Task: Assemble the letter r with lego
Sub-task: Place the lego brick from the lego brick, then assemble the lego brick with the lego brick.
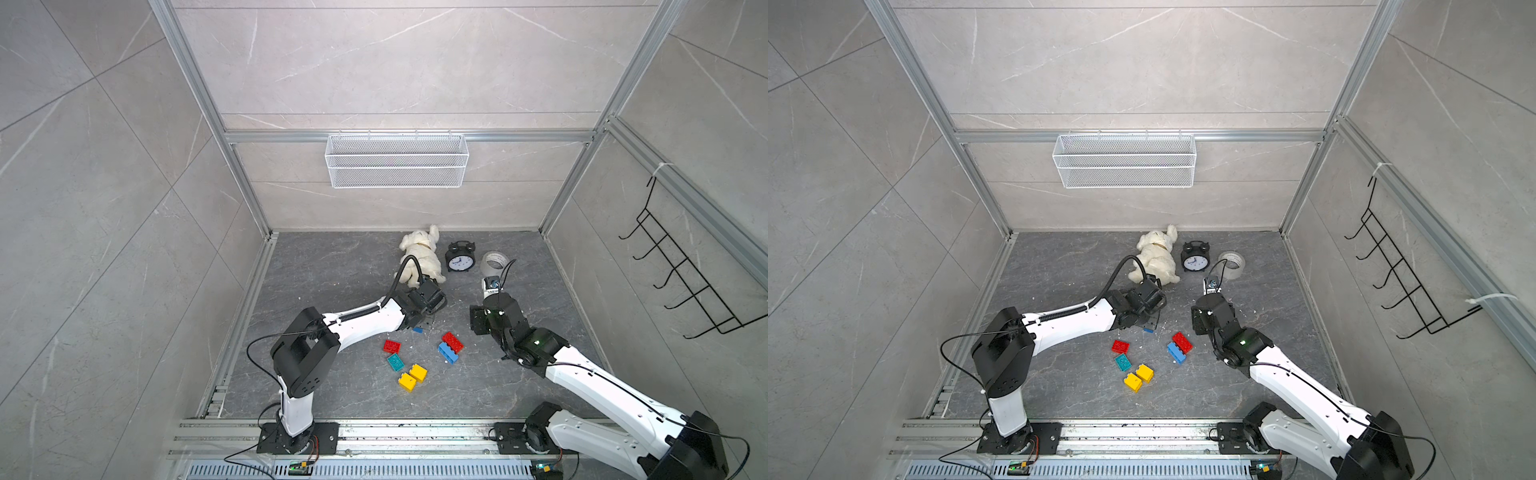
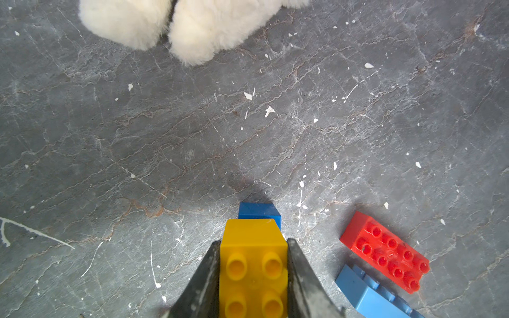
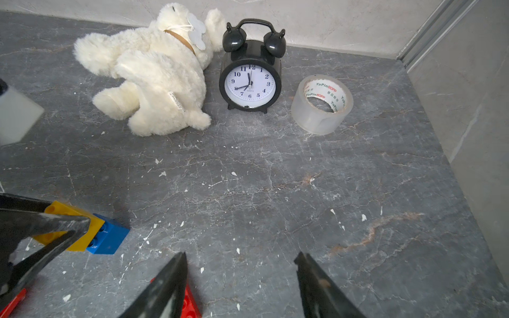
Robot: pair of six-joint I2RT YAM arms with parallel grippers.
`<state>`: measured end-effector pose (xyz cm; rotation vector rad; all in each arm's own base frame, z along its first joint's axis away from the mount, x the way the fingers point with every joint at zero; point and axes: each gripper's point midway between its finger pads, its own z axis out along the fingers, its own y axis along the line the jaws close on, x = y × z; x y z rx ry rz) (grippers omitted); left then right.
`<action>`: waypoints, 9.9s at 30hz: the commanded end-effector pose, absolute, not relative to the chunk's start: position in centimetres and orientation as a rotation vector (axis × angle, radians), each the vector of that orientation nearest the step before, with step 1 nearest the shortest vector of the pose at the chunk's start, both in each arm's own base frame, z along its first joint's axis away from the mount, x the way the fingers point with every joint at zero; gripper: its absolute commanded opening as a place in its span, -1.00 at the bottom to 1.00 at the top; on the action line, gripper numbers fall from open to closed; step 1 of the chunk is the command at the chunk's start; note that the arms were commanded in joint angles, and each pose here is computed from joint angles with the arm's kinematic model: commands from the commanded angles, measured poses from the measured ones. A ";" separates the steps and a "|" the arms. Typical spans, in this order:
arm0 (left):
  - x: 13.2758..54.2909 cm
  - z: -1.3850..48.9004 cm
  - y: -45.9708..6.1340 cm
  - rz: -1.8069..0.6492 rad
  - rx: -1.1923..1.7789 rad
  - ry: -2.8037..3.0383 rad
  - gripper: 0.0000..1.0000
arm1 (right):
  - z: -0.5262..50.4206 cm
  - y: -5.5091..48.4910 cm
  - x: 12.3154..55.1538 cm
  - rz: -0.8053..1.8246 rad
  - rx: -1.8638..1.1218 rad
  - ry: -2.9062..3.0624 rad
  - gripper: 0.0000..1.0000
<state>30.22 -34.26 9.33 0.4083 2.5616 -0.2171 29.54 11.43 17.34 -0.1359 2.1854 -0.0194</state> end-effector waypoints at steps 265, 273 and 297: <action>35.0 12.4 -14.6 -0.604 -0.411 2.312 0.43 | 10.8 27.6 31.2 -0.097 -0.022 2.437 -0.44; 35.3 12.1 -15.0 -0.610 -0.399 2.326 0.41 | 10.5 27.9 30.4 0.106 0.108 2.408 -0.45; 35.1 11.6 -15.0 -0.614 -0.406 2.340 0.40 | 9.4 29.7 30.4 0.162 -0.285 2.451 -0.40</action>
